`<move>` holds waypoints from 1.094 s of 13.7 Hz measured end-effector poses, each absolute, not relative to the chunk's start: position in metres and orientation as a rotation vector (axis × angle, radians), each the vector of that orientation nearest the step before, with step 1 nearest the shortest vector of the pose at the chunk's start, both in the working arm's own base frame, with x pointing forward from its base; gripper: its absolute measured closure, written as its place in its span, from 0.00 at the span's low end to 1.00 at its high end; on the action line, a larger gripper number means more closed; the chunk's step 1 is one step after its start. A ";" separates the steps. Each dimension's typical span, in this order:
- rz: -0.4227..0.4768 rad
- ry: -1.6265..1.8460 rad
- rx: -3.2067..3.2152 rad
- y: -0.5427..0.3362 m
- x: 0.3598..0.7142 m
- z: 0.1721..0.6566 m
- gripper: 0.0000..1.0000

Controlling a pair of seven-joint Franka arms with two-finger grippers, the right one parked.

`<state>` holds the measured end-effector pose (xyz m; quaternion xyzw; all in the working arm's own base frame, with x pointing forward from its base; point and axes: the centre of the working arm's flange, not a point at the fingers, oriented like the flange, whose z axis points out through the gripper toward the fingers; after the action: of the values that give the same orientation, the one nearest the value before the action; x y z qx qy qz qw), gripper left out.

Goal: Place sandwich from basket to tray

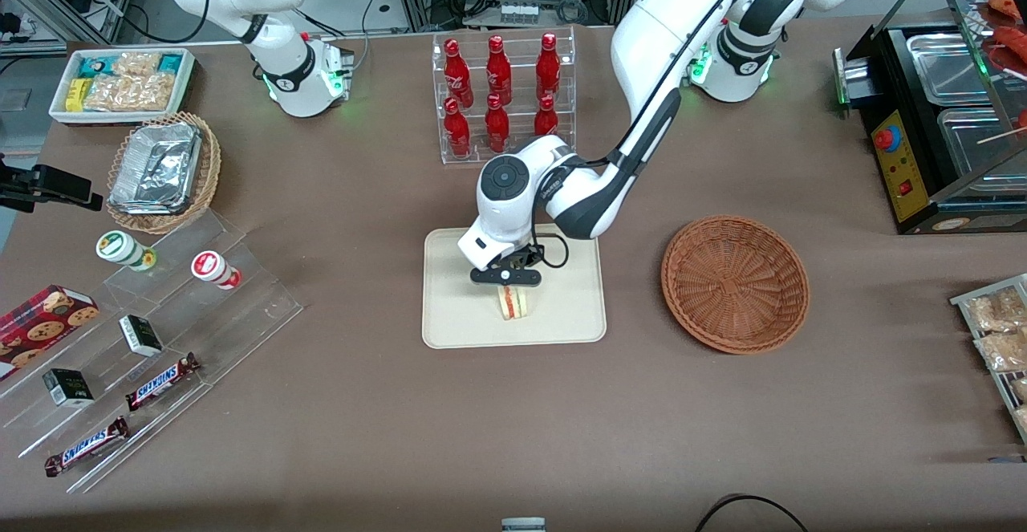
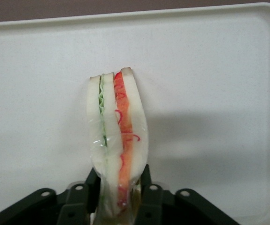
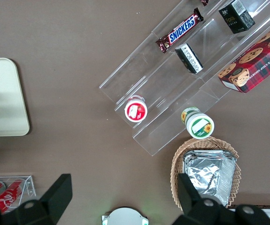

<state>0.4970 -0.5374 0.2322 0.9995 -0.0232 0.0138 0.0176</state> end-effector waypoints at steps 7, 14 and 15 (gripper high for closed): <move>0.042 0.022 3.149 -0.511 0.518 0.321 0.00; 0.128 0.381 3.132 -0.349 0.547 0.501 0.00; 0.128 0.435 3.134 -0.312 0.549 0.518 0.00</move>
<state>0.5485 -0.3121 0.5177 0.9896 0.1375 0.0405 -0.0124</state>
